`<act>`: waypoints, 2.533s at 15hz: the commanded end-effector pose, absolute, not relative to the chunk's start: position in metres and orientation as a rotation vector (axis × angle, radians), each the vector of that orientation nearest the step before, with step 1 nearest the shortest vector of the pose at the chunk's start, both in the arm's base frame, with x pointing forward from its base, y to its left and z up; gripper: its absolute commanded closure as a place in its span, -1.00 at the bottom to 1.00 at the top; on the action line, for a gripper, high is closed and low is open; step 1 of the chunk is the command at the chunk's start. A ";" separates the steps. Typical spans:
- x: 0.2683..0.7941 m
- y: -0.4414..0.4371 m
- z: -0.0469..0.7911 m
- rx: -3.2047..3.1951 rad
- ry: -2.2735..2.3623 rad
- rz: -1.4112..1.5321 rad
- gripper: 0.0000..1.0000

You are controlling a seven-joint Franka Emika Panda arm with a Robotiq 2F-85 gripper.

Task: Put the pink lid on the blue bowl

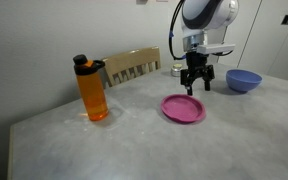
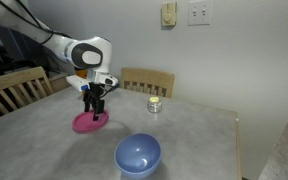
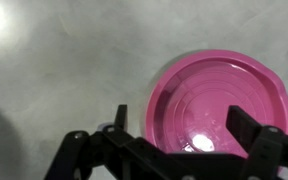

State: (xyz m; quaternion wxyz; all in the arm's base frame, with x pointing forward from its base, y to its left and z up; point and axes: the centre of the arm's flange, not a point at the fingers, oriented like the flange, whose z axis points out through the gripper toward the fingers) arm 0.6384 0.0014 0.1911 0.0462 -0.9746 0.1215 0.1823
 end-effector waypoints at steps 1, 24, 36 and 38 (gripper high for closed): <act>0.638 0.001 0.191 -2.975 0.376 0.556 -1.00; 0.690 -0.045 0.139 -2.956 -0.177 0.376 0.55; 0.695 -0.042 0.163 -2.938 -0.278 0.279 0.94; 0.690 -0.049 0.172 -2.961 -0.252 0.256 0.94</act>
